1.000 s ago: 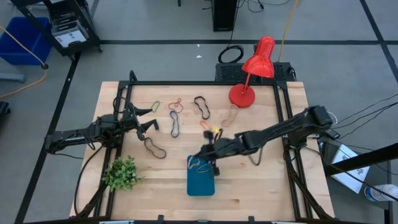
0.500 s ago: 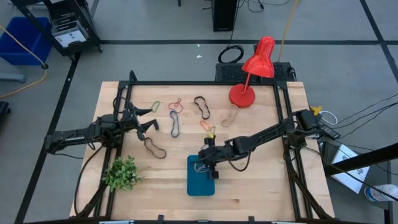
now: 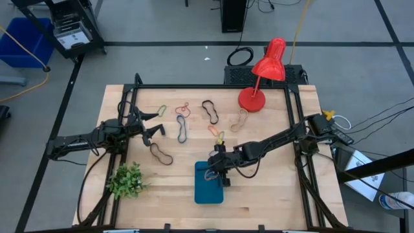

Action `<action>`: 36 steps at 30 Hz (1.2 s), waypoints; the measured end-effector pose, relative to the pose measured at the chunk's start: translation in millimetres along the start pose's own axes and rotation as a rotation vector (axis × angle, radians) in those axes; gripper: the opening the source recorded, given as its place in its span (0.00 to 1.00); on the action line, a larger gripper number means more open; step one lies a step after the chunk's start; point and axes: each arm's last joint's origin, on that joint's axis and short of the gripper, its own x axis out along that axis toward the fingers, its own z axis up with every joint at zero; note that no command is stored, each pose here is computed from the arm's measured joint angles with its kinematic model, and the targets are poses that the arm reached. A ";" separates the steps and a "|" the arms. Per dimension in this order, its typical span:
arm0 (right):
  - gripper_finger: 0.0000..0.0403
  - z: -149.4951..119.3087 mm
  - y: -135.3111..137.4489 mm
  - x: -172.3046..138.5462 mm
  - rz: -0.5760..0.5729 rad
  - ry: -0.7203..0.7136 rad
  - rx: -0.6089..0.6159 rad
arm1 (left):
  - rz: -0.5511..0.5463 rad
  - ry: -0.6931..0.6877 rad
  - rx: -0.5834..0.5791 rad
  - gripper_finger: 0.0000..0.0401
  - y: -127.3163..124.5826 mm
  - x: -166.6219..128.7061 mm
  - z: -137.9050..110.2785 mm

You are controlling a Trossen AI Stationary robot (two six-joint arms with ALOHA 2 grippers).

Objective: Pick and place rubber bands into bin
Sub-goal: Put the right orange rubber band into the blue bin, then put the brown rubber band into the blue bin

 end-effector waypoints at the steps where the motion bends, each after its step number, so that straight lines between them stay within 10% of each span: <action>1: 0.01 0.0 0.0 0.0 0.000 0.000 0.000 | 0.000 0.000 0.000 0.66 0.0 0.0 0.0; 20: 0.04 -0.2 -0.2 0.0 -0.002 0.001 0.003 | 0.000 0.000 0.000 0.66 0.0 0.0 0.1; 36: 0.33 9.5 0.4 -18.2 0.004 -0.063 -0.003 | 0.000 0.000 0.000 0.66 0.0 0.0 0.1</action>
